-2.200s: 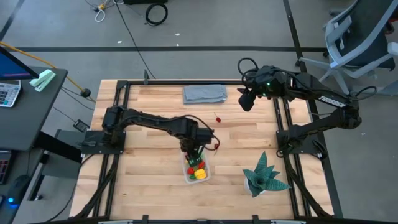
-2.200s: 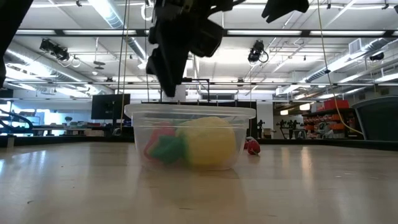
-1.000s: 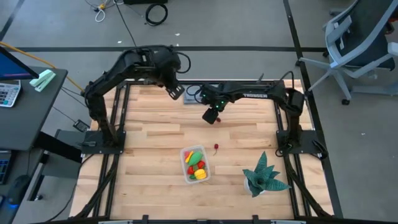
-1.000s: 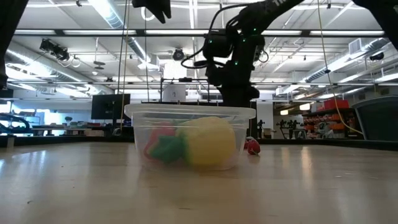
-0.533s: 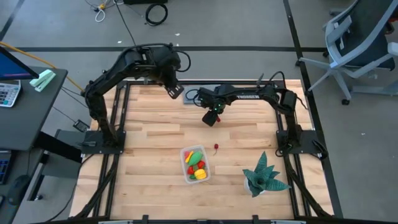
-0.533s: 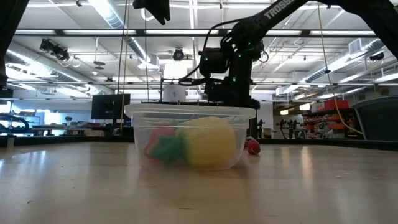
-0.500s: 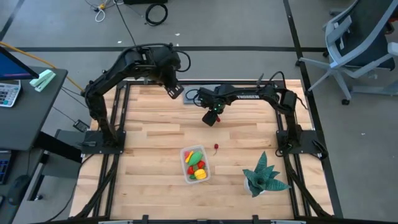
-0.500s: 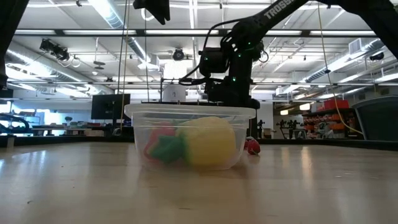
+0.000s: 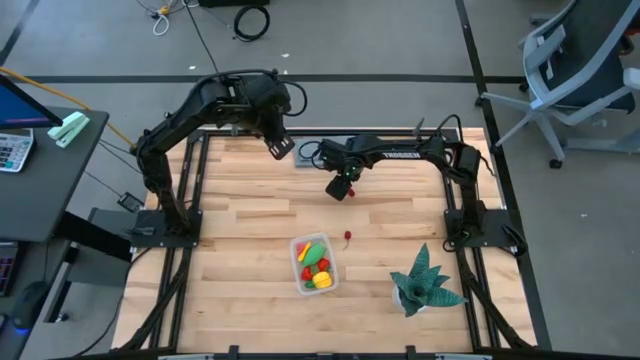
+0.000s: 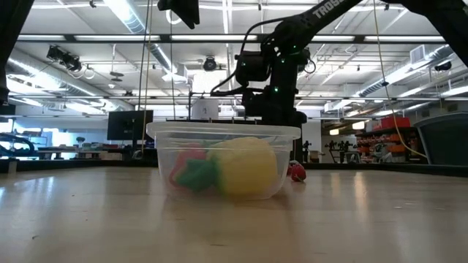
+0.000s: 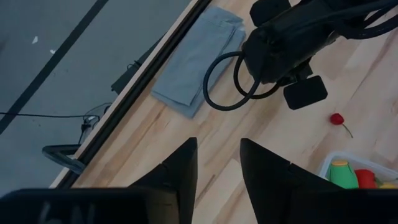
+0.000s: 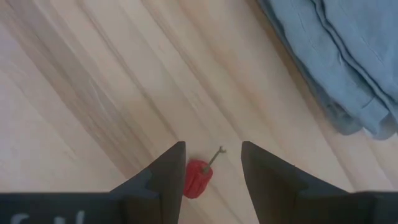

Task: Pick and placing Produce into tupperware
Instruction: Put the top cherry into the transparent bin

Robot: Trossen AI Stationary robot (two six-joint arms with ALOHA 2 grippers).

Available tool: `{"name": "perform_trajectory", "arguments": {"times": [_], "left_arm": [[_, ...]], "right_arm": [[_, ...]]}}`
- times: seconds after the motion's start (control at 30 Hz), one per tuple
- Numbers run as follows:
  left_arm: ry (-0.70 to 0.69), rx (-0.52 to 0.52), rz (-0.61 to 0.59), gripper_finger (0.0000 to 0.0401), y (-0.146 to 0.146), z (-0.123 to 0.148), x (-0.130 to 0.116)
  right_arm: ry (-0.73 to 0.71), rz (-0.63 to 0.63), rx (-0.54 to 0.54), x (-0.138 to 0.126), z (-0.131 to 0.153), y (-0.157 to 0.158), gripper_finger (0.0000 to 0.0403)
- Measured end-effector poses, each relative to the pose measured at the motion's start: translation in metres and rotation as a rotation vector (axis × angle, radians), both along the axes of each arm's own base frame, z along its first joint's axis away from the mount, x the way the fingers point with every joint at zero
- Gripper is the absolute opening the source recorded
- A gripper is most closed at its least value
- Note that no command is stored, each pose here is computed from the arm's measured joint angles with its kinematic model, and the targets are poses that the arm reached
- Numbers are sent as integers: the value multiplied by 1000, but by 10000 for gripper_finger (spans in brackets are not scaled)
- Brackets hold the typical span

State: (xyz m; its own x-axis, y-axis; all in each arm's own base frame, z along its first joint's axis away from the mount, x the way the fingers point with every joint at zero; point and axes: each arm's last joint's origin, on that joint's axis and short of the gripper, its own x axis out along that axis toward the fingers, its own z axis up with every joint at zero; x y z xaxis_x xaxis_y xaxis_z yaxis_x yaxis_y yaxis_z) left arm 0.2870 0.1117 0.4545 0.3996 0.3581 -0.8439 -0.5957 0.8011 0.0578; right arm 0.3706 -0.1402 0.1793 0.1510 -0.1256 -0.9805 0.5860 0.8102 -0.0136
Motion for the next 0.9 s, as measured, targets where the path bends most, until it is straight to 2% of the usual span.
{"name": "perform_trajectory", "arguments": {"times": [0.53,0.77,0.9], "left_arm": [[0,0,1,123,0,0,0],[0,-1,1,123,0,0,0],[0,-1,1,118,0,0,0]], "right_arm": [[-1,-9,-4,-1,0,-3,164],[49,-20,17,-13,-24,1,164],[20,-36,9,-14,-31,1,164]]}}
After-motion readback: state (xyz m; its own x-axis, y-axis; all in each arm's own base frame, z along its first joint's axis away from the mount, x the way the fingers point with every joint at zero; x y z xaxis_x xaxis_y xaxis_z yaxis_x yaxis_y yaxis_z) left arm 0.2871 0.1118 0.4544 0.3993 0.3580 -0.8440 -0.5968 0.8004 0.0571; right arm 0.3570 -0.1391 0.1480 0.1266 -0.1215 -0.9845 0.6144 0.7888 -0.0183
